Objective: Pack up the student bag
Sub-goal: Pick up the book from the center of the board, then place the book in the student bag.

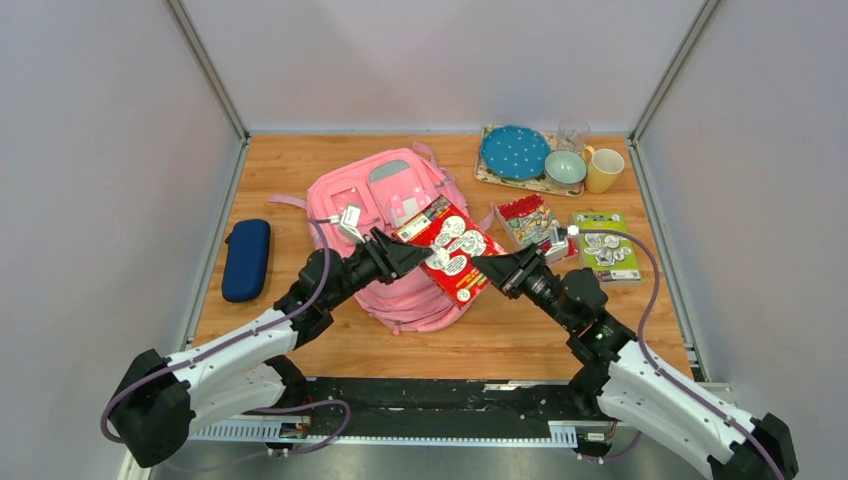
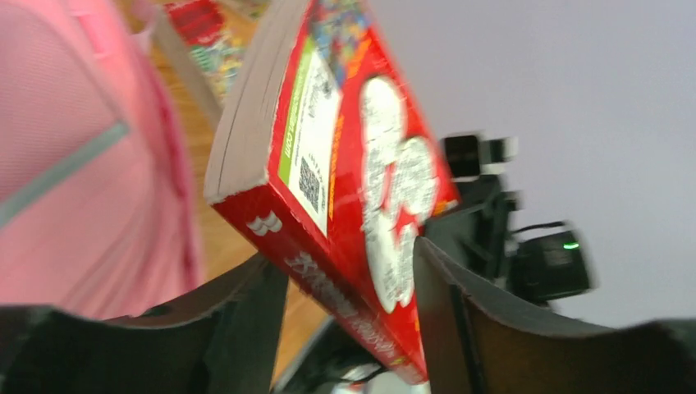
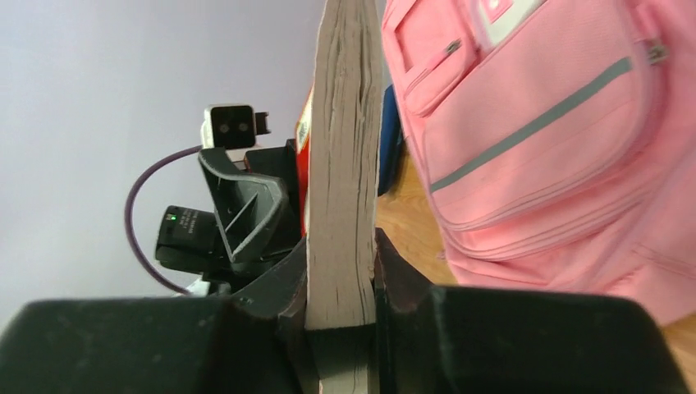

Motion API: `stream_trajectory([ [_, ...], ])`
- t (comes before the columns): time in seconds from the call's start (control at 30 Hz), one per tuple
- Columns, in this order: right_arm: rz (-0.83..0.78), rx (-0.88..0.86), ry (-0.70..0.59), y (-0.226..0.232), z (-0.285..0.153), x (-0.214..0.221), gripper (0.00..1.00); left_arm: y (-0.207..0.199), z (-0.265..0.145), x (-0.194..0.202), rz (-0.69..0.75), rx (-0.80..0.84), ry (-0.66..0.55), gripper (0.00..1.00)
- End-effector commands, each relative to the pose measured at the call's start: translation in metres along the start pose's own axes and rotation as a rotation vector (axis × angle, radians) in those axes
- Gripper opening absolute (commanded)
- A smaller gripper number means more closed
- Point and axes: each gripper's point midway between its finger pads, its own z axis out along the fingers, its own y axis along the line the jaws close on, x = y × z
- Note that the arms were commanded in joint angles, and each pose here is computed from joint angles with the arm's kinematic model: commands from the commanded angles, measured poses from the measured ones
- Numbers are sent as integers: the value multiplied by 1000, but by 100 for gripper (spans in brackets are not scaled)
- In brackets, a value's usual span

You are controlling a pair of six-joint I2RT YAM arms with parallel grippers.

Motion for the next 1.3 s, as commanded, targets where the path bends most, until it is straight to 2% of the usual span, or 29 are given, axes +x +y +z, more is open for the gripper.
stream_trajectory([
  [0.0,-105,82,-212,13,-30,-46,0,32,-7,12,309,-196,188,68],
  [0.03,-131,114,-235,12,-38,-51,0,61,-18,18,411,-298,259,75],
  [0.1,-166,202,-306,-1,-62,-64,0,73,-22,15,522,-351,297,77],
  [0.13,-175,230,-326,-5,-69,-68,0,90,-28,20,596,-392,371,77],
  [0.33,-173,309,-376,-19,-109,-73,0,119,-28,37,801,-408,630,77],
  [0.47,-153,335,-369,-30,-123,-68,0,142,-24,25,996,-505,646,77],
  [0.63,-129,342,-365,-35,-132,-65,0,140,-7,27,1251,-471,684,80],
  [0.9,-117,366,-352,-42,-135,-61,0,165,5,21,1500,-529,731,81],
  [1.03,-110,371,-350,-46,-135,-59,0,178,8,18,1551,-548,708,81],
  [1.13,-103,374,-346,-47,-135,-58,0,183,9,13,1562,-587,677,72],
  [1.17,-103,376,-342,-48,-135,-57,0,180,12,12,1559,-580,646,60],
  [1.23,-96,383,-344,-51,-138,-57,0,179,12,10,1557,-581,627,45],
  [1.27,-93,384,-347,-51,-138,-57,0,176,13,9,1552,-581,613,32],
])
